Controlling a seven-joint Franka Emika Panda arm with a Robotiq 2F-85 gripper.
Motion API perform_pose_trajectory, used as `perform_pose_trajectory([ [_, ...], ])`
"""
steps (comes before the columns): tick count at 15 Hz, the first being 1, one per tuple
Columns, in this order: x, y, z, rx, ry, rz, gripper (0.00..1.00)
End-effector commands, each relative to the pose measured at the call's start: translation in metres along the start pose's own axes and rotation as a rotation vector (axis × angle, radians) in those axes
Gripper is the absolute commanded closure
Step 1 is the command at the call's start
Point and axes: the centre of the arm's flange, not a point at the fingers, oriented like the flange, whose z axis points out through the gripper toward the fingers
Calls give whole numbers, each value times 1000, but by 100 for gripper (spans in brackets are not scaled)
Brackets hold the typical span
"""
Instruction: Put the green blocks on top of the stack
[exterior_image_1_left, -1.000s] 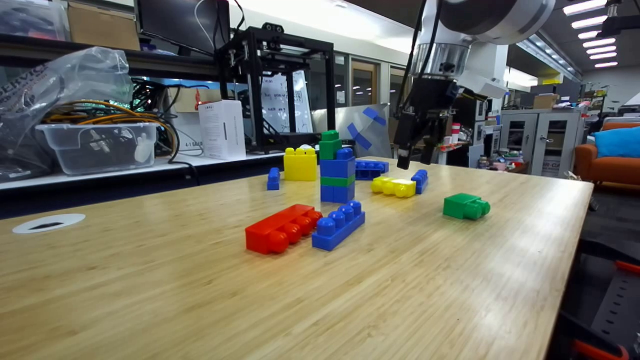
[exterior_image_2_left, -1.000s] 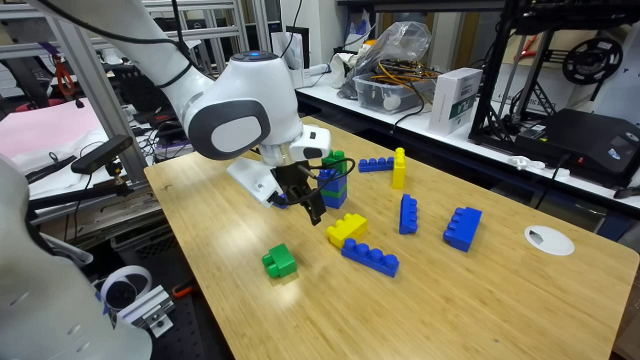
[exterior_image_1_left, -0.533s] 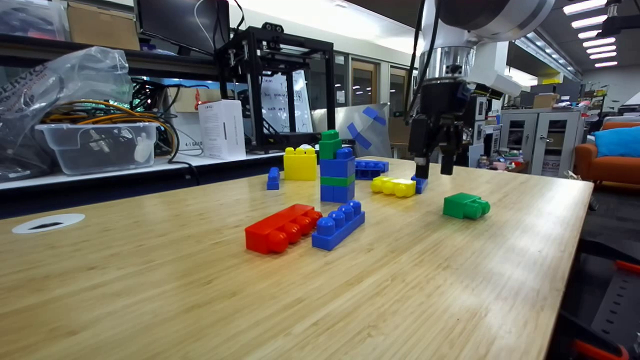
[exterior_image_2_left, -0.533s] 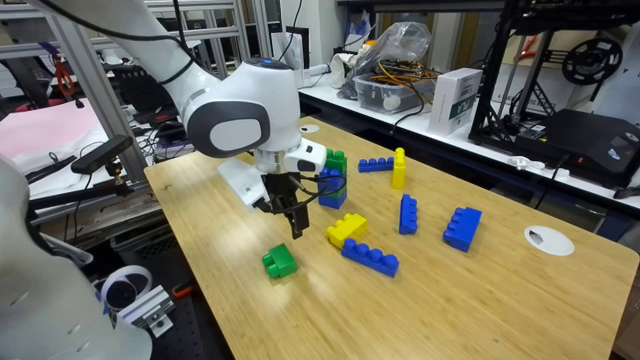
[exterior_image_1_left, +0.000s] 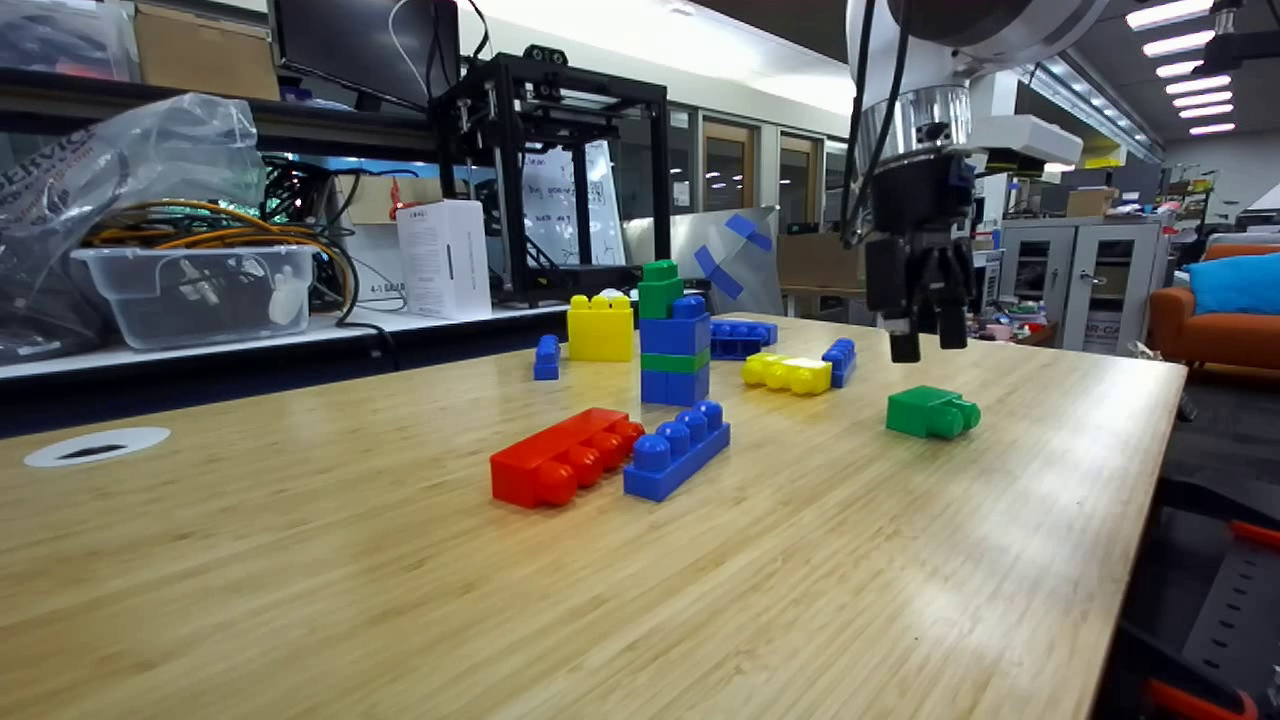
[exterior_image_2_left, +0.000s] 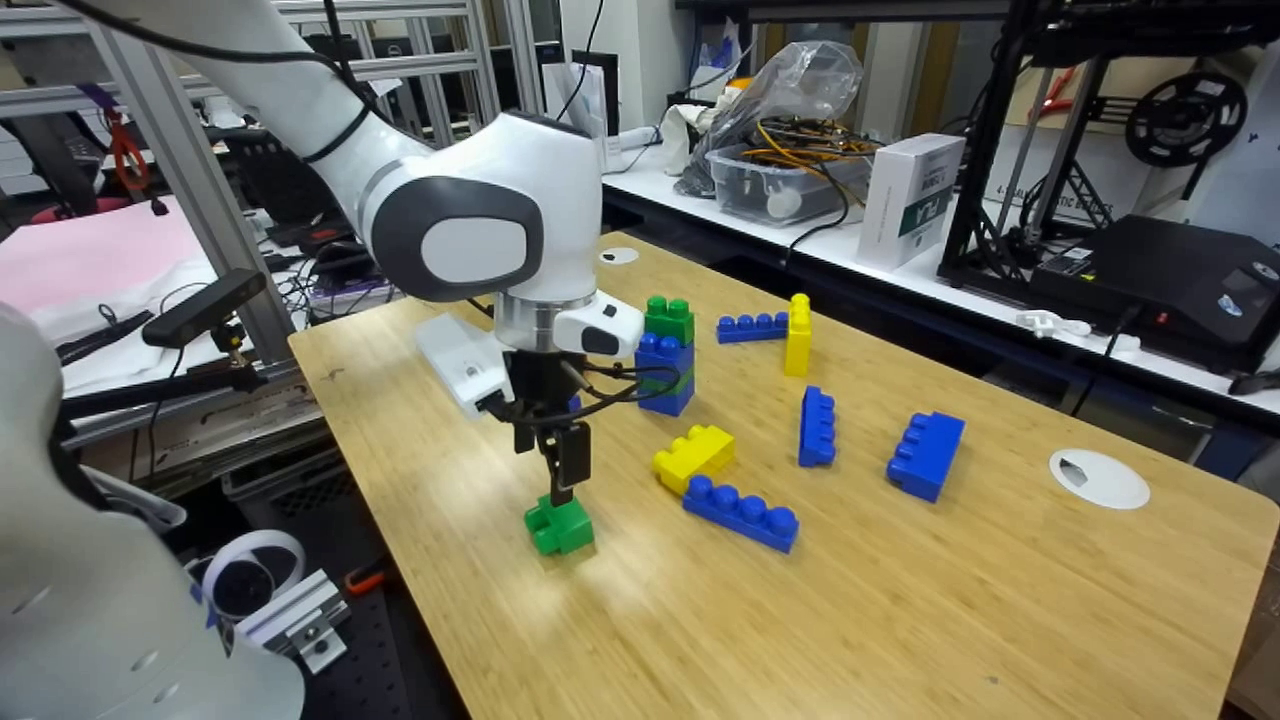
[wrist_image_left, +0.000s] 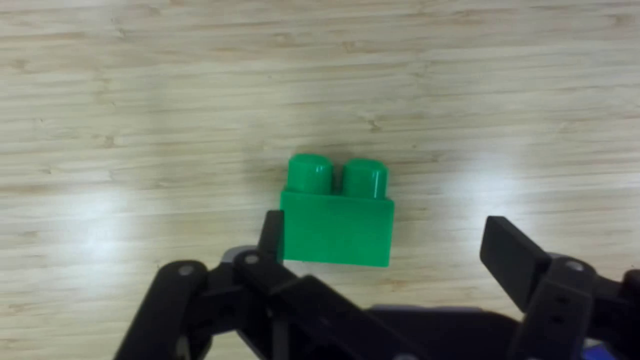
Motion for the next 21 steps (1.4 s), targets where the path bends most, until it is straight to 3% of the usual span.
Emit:
perform_pose_trajectory([
  [1,-6,10,4,-12,-59,4,0],
  [5,4,19,9,-5,-72,3,0],
  [14,63,30,26,32,-75,-6,0],
  [21,75,30,41,57,-112,17,0],
])
